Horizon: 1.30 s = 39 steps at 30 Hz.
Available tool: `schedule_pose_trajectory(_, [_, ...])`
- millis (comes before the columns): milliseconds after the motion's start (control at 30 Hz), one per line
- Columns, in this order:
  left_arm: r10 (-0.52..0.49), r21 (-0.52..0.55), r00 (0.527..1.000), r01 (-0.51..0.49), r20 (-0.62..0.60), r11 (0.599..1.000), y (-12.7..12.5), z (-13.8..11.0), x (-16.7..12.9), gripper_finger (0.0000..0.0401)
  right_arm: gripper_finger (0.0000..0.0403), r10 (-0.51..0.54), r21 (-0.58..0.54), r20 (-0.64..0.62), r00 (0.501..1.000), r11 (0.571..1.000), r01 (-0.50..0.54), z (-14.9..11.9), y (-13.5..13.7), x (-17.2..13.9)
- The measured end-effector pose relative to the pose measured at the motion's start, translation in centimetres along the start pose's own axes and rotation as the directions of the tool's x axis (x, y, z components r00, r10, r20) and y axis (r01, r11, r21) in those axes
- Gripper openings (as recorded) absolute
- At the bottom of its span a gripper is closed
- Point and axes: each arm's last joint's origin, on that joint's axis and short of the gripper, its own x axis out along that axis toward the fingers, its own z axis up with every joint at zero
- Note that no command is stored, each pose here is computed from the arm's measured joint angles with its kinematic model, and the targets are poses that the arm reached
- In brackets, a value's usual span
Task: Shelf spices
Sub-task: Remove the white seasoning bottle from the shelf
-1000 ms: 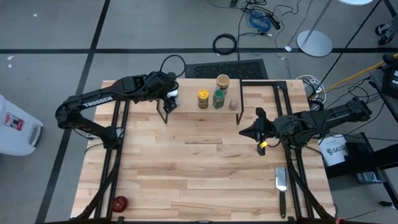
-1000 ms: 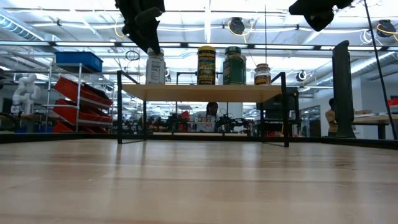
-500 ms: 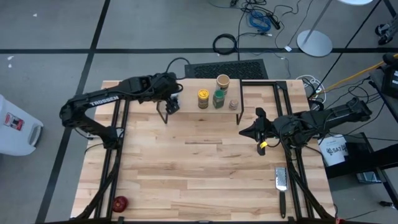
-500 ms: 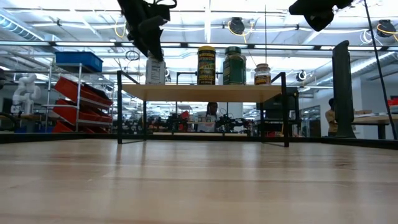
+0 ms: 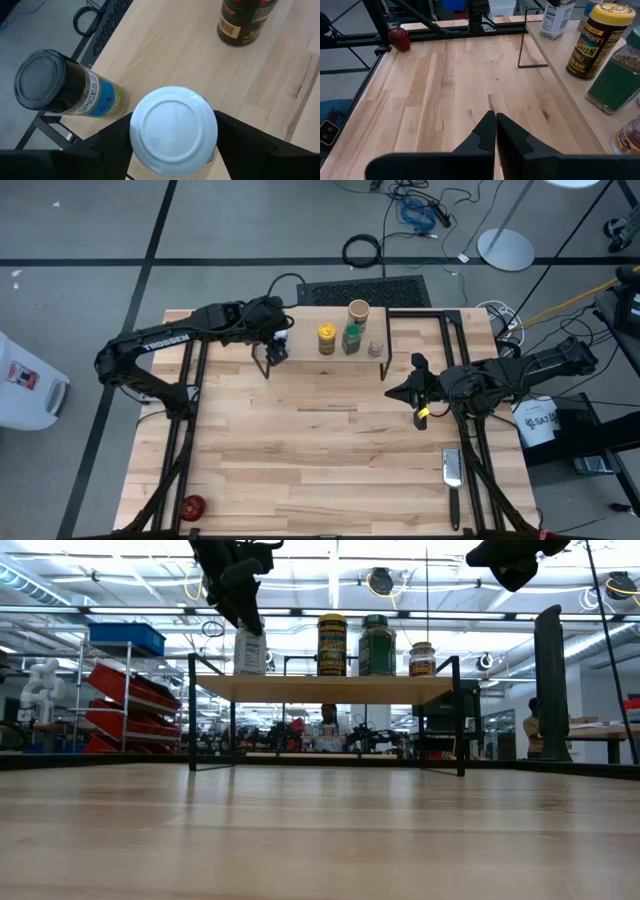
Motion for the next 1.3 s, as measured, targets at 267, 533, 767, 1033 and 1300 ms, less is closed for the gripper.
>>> schedule_pose_trajectory(267, [-0.023,-0.001,1.000,0.023,0.000,1.000,-0.05,0.00,-0.01,0.0262,0.0000,0.000,0.000,0.000,1.000,1.000,0.000,0.00,0.01,0.00])
schedule_pose_trajectory(533, [-0.023,-0.002,1.000,0.023,0.001,1.000,-0.05,0.00,-0.01,0.0257,0.0000,0.000,0.000,0.001,1.000,1.000,0.000,0.01,0.01,0.00])
schedule_pose_trajectory(767, [-0.026,-0.003,1.000,0.026,0.008,1.000,-0.05,0.07,-0.09,0.0209,0.0000,0.000,0.001,0.001,1.000,1.000,0.000,0.01,0.00,0.00])
schedule_pose_trajectory(1033, [-0.026,-0.003,1.000,0.026,0.008,1.000,-0.05,0.06,-0.09,0.0208,0.0000,0.000,0.002,0.003,1.000,1.000,0.000,0.02,0.01,0.00])
schedule_pose_trajectory(1300, [-0.069,-0.002,0.998,0.069,0.007,0.998,-0.17,0.01,-0.32,0.0208,0.0000,0.000,0.005,0.003,1.000,1.000,0.000,0.03,0.01,0.00])
